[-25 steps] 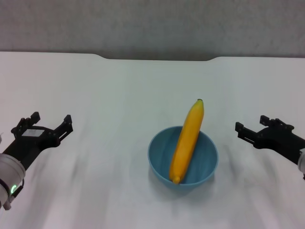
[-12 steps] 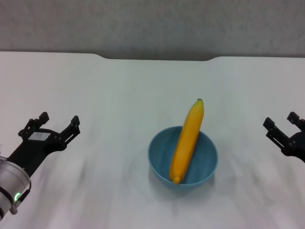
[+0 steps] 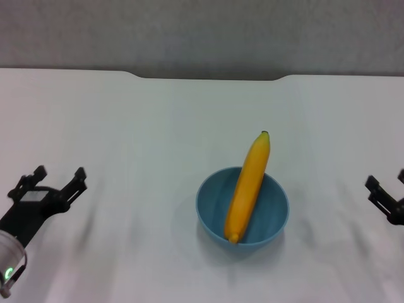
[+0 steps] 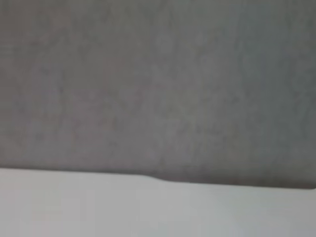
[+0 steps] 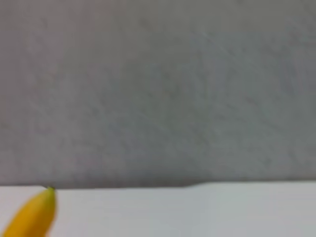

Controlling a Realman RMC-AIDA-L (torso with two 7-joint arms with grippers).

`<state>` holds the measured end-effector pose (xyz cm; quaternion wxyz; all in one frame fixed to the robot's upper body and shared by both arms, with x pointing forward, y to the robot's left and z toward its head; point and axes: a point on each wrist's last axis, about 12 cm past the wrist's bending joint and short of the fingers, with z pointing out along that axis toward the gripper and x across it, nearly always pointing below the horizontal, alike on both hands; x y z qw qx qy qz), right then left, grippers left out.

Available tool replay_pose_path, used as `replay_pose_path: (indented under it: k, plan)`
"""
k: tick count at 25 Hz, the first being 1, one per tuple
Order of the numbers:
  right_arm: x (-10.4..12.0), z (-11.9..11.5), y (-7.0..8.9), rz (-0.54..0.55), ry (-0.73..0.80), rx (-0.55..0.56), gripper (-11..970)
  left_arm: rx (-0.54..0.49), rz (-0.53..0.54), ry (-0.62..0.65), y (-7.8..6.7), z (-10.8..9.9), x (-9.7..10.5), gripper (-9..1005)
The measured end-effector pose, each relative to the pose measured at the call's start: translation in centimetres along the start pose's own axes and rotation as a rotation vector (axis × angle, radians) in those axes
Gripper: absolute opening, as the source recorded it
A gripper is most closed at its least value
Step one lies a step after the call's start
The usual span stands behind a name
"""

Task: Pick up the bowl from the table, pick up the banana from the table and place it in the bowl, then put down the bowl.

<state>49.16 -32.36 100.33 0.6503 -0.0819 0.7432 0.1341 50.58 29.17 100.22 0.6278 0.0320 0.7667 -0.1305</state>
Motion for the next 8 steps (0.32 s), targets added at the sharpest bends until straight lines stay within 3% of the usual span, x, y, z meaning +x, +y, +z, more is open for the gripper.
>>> replay_pose_path:
  k: [8]
  plan:
    - [1.5, -0.6, -1.1, 0.016, 0.107, 0.086, 786, -0.055, -0.004, 0.044, 1.3, -0.5, 0.9, 907]
